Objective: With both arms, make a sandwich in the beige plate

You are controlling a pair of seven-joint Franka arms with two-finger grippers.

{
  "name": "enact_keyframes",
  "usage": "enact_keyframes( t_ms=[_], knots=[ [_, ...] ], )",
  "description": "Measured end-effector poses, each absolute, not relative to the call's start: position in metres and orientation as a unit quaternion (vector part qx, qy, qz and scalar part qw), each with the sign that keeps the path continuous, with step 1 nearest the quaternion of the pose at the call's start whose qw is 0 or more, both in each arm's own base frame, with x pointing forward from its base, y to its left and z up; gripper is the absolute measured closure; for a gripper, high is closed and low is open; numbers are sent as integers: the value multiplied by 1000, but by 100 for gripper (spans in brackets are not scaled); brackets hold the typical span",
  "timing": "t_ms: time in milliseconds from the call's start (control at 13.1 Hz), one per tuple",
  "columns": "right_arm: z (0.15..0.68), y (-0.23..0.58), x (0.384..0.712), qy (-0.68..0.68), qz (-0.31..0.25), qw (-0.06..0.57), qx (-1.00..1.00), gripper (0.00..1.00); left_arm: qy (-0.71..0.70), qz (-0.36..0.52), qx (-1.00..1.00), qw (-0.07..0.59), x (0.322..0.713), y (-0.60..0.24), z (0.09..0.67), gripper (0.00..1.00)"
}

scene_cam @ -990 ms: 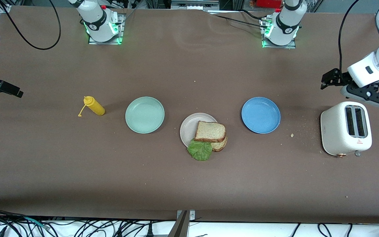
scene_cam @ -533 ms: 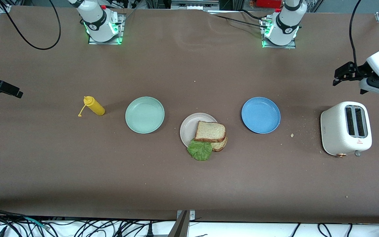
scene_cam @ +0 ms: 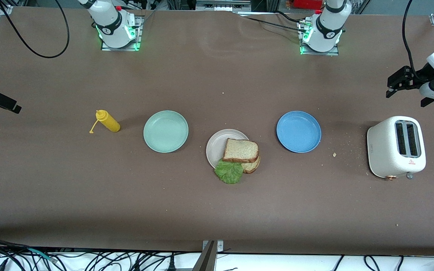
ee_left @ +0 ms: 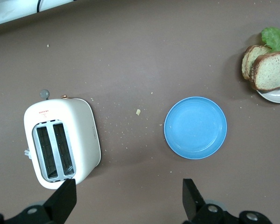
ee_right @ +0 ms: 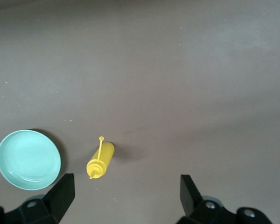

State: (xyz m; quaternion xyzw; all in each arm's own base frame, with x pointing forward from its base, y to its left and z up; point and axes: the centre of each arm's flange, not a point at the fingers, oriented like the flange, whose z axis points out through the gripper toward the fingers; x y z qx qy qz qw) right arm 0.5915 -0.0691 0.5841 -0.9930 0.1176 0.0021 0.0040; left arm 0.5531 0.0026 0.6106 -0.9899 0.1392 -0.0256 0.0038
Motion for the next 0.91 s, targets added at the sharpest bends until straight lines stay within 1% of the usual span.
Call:
enact_keyframes(
  t_ms=[228, 914],
  knots=[
    [583, -69, 593, 118, 3, 5, -993, 0, 134, -31, -991, 5, 553, 9, 621, 0],
    [584, -69, 593, 118, 2, 5, -993, 0, 126, -13, -992, 3, 554, 18, 612, 0]
  ],
)
